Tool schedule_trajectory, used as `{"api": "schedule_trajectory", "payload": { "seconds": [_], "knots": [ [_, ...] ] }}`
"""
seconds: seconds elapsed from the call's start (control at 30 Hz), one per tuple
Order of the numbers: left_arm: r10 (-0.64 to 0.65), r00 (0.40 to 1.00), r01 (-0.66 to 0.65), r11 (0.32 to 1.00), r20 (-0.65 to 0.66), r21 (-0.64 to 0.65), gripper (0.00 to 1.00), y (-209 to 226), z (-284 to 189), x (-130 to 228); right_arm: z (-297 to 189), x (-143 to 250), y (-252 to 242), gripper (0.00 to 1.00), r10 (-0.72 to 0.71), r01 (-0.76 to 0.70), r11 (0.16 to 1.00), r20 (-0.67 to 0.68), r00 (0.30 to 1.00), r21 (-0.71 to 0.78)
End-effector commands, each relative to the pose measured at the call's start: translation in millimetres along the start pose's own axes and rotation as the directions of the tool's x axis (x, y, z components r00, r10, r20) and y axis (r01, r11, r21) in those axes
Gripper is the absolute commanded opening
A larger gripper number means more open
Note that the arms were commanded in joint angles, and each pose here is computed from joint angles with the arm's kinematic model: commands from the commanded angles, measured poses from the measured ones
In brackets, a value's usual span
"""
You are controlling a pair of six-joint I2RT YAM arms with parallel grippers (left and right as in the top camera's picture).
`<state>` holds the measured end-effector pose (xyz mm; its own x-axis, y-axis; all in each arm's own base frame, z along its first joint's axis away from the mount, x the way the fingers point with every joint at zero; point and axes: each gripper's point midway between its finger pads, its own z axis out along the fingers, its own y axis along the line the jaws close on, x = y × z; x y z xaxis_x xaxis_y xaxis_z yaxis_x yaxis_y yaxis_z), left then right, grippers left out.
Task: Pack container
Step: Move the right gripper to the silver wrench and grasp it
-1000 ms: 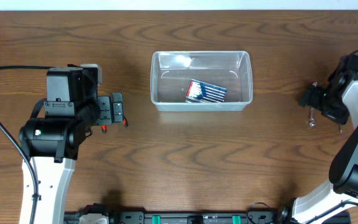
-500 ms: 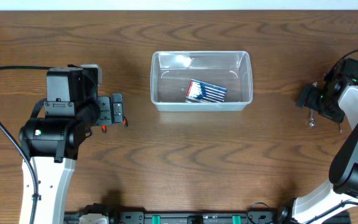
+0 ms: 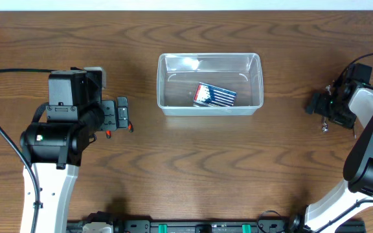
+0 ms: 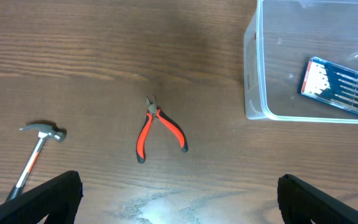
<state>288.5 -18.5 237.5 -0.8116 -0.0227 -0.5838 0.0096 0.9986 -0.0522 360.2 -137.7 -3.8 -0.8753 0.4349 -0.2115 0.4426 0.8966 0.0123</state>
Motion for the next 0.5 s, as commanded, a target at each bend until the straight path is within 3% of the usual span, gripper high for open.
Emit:
{"api": "schedule_trajectory", "payload": {
  "seconds": [0.0,0.2,0.4,0.47],
  "knots": [
    [0.009,1.000,-0.008,1.000,0.017,-0.009,0.99,0.9,-3.9,-5.7,16.7,11.4,5.0,0.97,-0.015,0.015,1.000,-0.052,0.999,-0.018],
    [0.009,1.000,-0.008,1.000,0.017,-0.009,0.98,0.9,-3.9,-5.8,16.7,11.5,5.0,0.74,-0.016,0.015,1.000,-0.052,0.999,-0.018],
    [0.009,1.000,-0.008,1.000,0.017,-0.009,0.99,0.9,-3.9,-5.7,16.7,11.7,4.9,0.62,-0.016,0.015,1.000,-0.053,0.998,-0.018],
    [0.009,1.000,-0.008,1.000,0.017,-0.009,0.98,0.9,-3.9,-5.8,16.6,12.6,4.9,0.54,-0.016,0.015,1.000,-0.057,0.998,-0.017]
  ]
}}
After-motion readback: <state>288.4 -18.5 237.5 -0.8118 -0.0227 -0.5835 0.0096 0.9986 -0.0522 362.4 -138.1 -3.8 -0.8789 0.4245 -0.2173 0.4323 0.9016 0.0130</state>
